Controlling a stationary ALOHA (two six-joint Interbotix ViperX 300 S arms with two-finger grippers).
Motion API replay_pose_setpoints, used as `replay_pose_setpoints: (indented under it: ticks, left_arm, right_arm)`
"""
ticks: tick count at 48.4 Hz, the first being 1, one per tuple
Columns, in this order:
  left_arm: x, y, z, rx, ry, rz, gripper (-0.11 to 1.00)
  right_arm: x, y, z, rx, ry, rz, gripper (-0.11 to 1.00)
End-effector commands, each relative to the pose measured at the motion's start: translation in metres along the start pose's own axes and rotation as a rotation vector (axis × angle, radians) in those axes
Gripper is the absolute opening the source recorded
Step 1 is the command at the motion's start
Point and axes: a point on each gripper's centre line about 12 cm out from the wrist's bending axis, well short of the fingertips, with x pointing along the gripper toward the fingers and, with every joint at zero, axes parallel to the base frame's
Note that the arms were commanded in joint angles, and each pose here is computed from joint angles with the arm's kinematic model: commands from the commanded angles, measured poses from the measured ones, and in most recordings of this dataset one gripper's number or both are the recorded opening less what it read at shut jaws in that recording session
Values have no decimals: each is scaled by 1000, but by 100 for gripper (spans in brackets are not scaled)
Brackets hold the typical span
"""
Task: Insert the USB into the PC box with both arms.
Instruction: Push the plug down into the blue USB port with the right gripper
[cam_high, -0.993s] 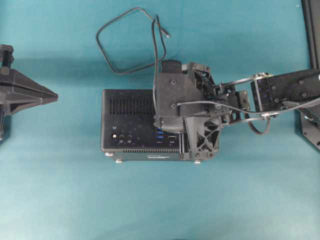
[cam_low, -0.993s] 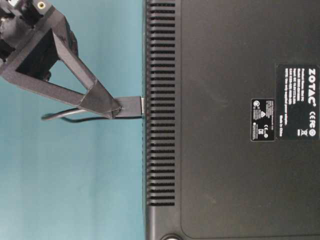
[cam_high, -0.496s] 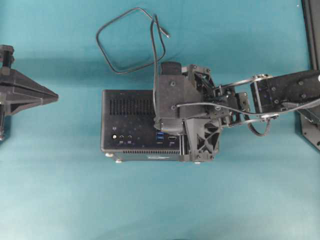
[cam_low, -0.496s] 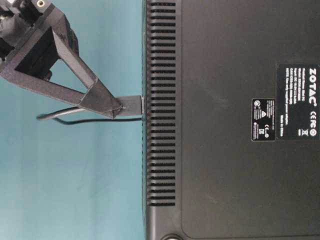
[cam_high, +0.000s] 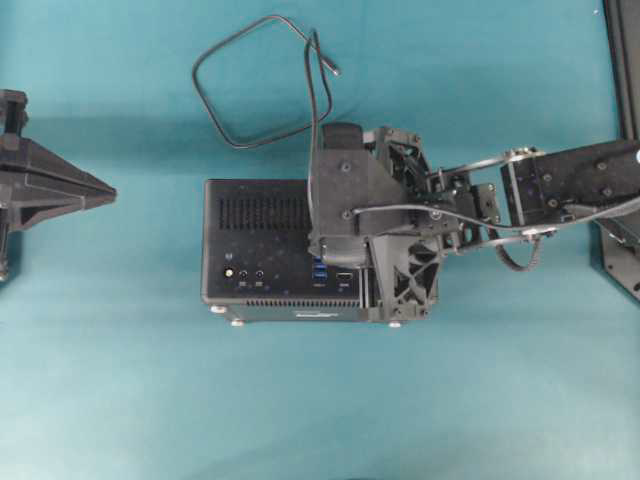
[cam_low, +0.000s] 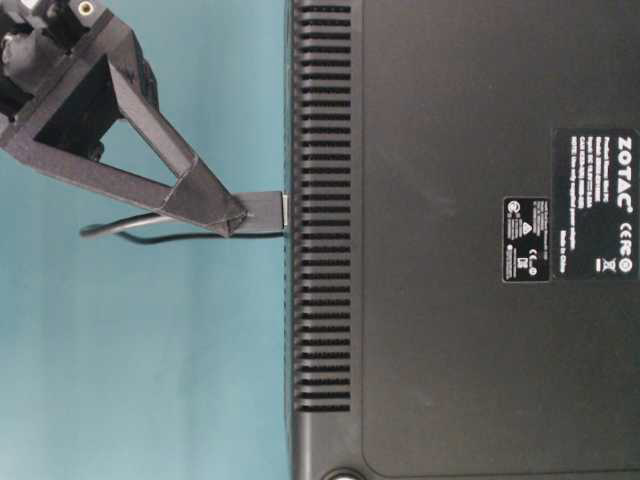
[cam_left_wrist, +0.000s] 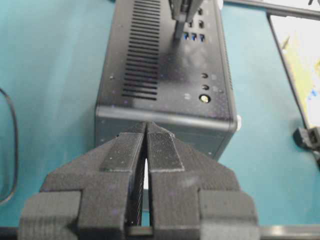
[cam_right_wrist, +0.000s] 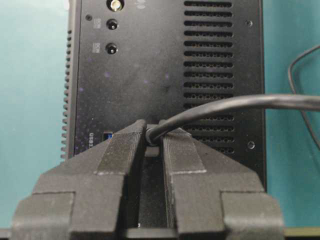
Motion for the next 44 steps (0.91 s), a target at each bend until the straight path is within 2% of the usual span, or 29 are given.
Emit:
replay_pose_setpoints:
  ticks: [1,12,28,44]
  left_arm:
    - [-1,-1,9,0,-27,-3,0]
    - [0,-1,9,1,-26,-3,0]
    - [0,-1,9,1,-24,-3,0]
    - [0,-1,8,1,-21,-3,0]
  right_arm:
    - [-5,10,3,5,-12,26,12]
    - [-6,18,3,6,-10,49,12]
    - [-11,-3,5,-1,-10,-18,12]
    - [-12,16,4,-19,4,22,12]
